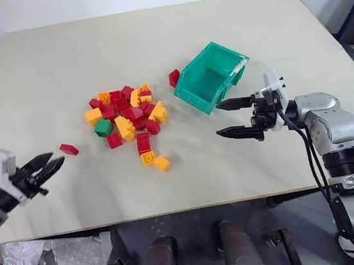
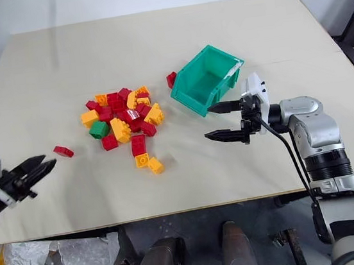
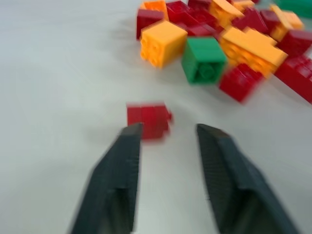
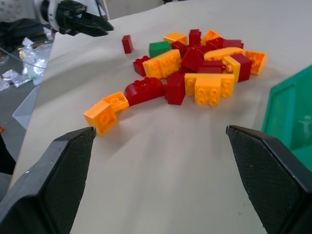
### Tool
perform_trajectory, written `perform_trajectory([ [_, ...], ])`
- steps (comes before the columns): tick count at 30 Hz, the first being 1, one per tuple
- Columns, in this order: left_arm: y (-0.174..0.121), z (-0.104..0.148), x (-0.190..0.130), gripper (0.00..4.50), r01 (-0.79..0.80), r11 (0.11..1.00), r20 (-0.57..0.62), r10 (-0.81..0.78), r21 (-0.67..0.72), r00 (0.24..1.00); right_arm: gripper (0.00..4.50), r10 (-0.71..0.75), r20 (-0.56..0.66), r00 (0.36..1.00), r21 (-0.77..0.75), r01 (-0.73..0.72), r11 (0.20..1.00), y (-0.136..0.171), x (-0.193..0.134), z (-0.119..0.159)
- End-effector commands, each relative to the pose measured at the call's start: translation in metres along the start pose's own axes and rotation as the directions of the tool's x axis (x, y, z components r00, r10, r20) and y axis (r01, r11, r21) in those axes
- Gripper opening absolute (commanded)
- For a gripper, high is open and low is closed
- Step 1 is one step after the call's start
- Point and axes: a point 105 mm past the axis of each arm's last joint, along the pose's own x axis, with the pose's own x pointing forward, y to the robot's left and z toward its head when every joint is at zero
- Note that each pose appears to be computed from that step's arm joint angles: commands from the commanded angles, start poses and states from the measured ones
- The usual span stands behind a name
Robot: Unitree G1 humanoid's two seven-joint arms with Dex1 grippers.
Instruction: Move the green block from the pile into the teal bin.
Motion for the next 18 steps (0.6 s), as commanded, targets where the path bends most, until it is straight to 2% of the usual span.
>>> perform_trajectory([
  [1, 0.0, 0.022, -0.015, 3.18, -0.04, 0.998, 0.055, 0.037, 0.043, 0.998, 4.5, 0.015, 0.014, 1.0, -0.044, -0.014, 0.999, -0.002, -0.002, 0.011],
  [5, -0.006, 0.025, -0.018, 4.33, -0.036, 0.998, 0.068, 0.033, 0.048, 0.997, 4.5, 0.025, 0.018, 1.0, -0.049, -0.024, 0.999, -0.004, 0.001, 0.013],
  [6, -0.008, 0.027, -0.017, 4.46, -0.032, 0.998, 0.076, 0.028, 0.053, 0.997, 4.5, 0.027, 0.019, 0.999, -0.05, -0.026, 0.998, -0.004, 0.001, 0.014],
  [9, -0.015, 0.033, -0.01, 4.46, -0.02, 0.997, 0.098, 0.013, 0.077, 0.995, 4.5, 0.032, 0.018, 0.999, -0.053, -0.031, 0.998, -0.005, 0.002, 0.014],
  [12, -0.029, 0.043, 0.014, 4.46, 0.012, 0.988, 0.131, -0.032, 0.154, 0.991, 4.5, 0.035, 0.019, 0.999, -0.053, -0.034, 0.998, -0.005, 0.003, 0.015],
  [14, -0.035, 0.047, 0.034, 4.46, 0.01, 0.989, 0.138, -0.03, 0.145, 0.99, 4.5, 0.037, 0.018, 0.999, -0.054, -0.036, 0.998, -0.005, 0.004, 0.015],
  [18, -0.045, 0.046, 0.073, 4.46, -0.003, 0.998, 0.072, -0.002, 0.069, 0.997, 4.5, 0.037, 0.018, 0.999, -0.055, -0.036, 0.998, -0.004, 0.005, 0.015],
])
